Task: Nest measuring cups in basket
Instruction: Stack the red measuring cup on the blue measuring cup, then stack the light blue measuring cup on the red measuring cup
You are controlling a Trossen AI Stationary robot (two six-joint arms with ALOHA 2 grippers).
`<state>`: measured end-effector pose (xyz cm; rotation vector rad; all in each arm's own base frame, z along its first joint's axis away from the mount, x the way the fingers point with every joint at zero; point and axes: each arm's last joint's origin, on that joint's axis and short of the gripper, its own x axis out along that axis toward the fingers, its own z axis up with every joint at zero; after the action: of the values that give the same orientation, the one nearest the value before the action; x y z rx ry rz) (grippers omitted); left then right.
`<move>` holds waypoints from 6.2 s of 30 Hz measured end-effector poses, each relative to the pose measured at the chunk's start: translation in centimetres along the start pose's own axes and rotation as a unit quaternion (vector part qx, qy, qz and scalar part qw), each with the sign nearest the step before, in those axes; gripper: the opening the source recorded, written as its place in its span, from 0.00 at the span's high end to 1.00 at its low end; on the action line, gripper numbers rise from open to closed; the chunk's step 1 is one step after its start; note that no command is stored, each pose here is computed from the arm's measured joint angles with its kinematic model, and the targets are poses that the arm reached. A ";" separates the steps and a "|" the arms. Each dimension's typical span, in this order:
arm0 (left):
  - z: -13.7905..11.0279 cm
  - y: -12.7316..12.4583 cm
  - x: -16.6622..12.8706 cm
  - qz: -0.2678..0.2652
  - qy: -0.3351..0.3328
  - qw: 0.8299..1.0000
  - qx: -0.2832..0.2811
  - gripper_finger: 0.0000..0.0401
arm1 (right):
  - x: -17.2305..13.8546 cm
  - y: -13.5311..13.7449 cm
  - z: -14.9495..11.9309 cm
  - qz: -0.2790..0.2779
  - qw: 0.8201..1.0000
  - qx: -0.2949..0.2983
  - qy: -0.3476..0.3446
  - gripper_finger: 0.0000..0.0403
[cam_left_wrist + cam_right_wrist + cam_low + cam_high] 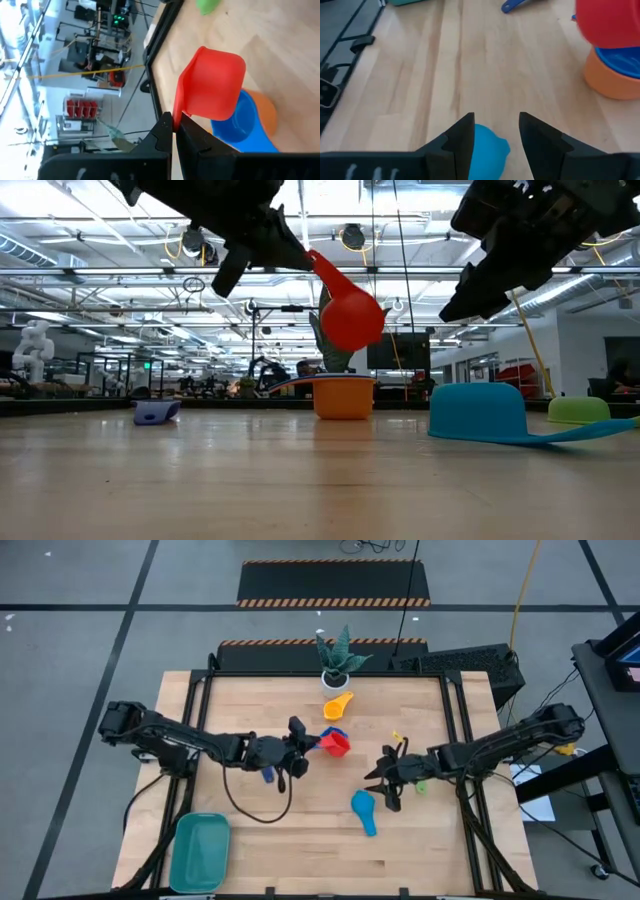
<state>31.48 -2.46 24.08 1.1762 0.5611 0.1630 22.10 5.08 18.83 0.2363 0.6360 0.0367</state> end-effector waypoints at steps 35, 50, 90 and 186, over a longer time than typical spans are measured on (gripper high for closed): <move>-3.9 -4.1 3.5 0.029 -0.001 0.997 0.076 0.96 | -0.5 2.9 -0.5 -0.001 0.999 -0.032 -0.042 0.63; -4.7 -4.2 3.7 0.012 0.020 0.999 0.022 0.70 | -0.5 2.9 -0.5 0.000 0.999 -0.032 -0.041 0.63; -5.7 -1.8 0.0 0.000 0.085 0.895 -0.438 0.40 | -0.5 3.0 -0.3 0.003 0.997 -0.059 -0.048 0.63; 2.0 -13.4 -1.2 -0.203 0.089 0.759 -0.612 0.52 | 0.5 5.8 -3.9 0.024 0.997 -0.005 -0.071 0.63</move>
<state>29.23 -9.81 12.88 -0.2653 0.6822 0.2161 20.40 11.56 16.80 0.2422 0.4890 0.0690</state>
